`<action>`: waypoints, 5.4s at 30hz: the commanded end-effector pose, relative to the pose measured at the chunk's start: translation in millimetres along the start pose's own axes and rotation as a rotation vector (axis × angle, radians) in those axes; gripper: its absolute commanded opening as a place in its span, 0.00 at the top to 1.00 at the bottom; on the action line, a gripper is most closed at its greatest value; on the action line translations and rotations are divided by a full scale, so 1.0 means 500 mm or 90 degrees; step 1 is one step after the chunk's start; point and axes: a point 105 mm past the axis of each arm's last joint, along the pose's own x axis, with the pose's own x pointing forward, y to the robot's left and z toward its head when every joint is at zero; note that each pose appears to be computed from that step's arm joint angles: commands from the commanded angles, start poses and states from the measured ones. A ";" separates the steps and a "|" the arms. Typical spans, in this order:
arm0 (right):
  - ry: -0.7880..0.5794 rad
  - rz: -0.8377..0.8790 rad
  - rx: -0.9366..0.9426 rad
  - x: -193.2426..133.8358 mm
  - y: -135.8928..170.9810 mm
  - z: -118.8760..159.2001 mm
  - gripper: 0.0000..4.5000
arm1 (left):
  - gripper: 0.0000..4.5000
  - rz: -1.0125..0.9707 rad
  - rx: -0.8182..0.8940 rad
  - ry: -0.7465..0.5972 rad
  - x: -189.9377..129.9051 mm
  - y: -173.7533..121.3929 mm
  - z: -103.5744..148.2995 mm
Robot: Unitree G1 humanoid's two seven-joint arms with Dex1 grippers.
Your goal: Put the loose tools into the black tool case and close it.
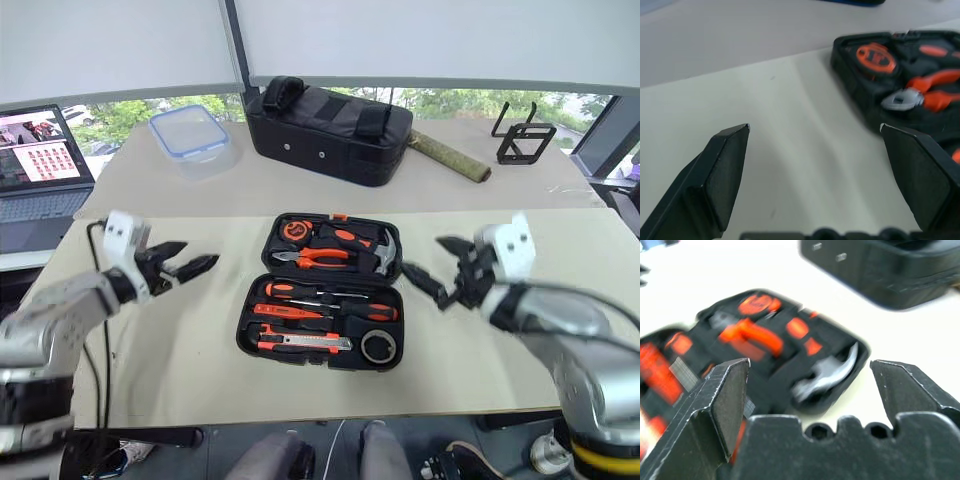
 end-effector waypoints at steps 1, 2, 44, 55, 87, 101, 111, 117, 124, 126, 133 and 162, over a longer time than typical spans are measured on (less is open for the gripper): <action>0.069 -0.042 0.059 0.045 -0.030 -0.017 0.00 | 0.00 -0.030 -0.010 0.018 0.054 -0.014 0.018; 0.076 -0.042 0.063 0.055 -0.033 -0.017 0.00 | 0.00 -0.032 -0.012 0.028 0.066 -0.016 0.018; -0.139 -0.116 -0.094 0.185 -0.109 0.160 1.00 | 1.00 -0.091 0.113 -0.204 0.196 -0.101 0.154; -0.246 -0.036 -0.312 0.100 0.025 0.069 1.00 | 1.00 -0.095 0.240 -0.231 0.105 -0.124 0.055; 0.092 0.369 -0.314 -0.177 0.205 -0.171 0.60 | 0.22 -0.060 0.302 0.030 -0.124 0.013 -0.063; 0.124 0.375 -0.381 -0.066 0.191 -0.216 1.00 | 0.99 -0.229 0.463 0.010 0.143 -0.061 0.024; 0.109 0.148 -0.393 -0.004 0.037 -0.146 1.00 | 0.99 -0.476 0.488 0.077 0.074 -0.118 -0.009; 0.090 0.217 -0.311 -0.051 0.069 -0.129 1.00 | 0.99 -0.505 0.349 -0.029 0.057 -0.176 0.132; 0.058 0.199 -0.254 -0.065 0.079 -0.105 1.00 | 0.99 -0.629 0.357 0.028 0.093 -0.308 0.065; 0.052 0.192 -0.250 -0.064 0.083 -0.101 1.00 | 0.99 -0.638 0.379 0.082 0.113 -0.318 0.011; 0.015 0.198 -0.239 -0.050 0.114 -0.073 1.00 | 0.99 -0.596 0.513 0.186 0.154 -0.287 -0.104; 0.162 0.219 -0.238 -0.009 0.171 -0.225 1.00 | 0.99 -0.591 0.523 0.124 0.175 -0.319 -0.070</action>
